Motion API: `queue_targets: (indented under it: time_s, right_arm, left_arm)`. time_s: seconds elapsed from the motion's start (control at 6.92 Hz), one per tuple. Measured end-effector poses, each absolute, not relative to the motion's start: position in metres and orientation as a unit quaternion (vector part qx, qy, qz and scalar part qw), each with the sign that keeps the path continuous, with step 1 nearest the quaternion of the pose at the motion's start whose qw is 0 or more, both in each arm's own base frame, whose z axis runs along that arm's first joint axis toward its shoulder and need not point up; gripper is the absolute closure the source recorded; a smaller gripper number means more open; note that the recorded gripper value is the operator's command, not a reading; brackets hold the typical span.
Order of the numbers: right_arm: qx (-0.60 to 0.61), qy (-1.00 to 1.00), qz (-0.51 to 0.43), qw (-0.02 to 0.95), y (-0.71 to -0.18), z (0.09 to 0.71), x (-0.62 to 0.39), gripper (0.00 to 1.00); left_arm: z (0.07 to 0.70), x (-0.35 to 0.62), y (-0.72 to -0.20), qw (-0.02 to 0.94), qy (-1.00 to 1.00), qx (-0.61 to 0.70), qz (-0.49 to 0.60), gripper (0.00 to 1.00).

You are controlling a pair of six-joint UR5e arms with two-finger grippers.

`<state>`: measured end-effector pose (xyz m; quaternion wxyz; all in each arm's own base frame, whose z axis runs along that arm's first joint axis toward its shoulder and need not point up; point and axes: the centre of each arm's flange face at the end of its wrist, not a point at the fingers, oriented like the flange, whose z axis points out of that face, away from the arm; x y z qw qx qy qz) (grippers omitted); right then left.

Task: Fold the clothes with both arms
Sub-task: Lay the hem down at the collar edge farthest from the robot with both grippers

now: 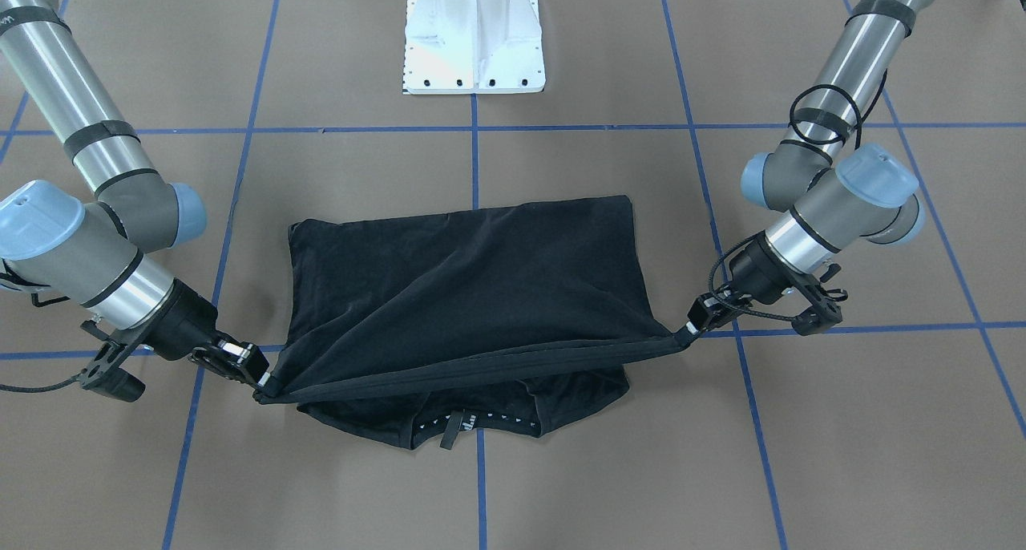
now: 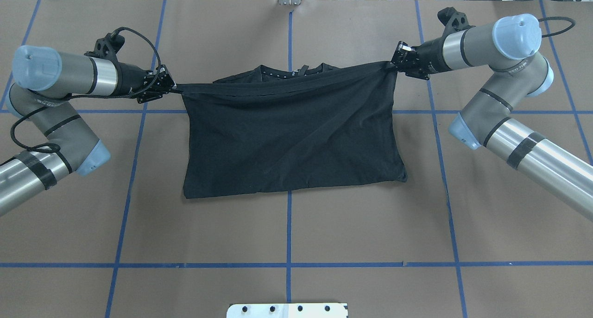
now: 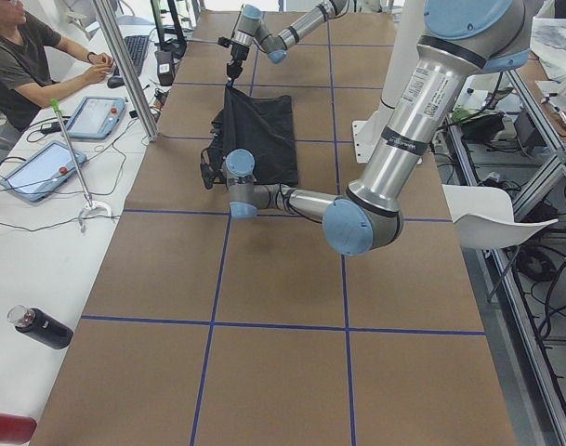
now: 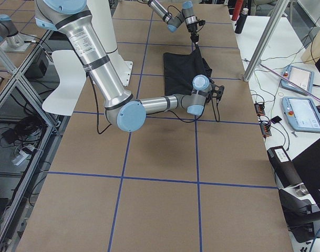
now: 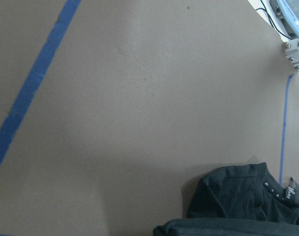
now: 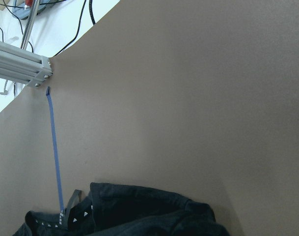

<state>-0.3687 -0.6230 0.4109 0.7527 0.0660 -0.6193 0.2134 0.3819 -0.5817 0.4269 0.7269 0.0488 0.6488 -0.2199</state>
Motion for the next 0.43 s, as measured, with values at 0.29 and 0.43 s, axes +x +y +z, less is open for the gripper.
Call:
queue_targets:
  time_s: [0.29,0.43]
  right_arm:
    - [0.066,-0.62,0.21,0.753,-0.6219,0.4096,-0.371,0.01]
    - [0.066,-0.62,0.21,0.753,-0.6214,0.4097,-0.3719,0.0]
  left_arm:
    - [0.423,0.3819,-0.5826,0.724,0.651,0.047,-0.223,0.31]
    - [0.4223,0.3817,-0.5827,0.723,0.652,0.047,-0.223,0.14]
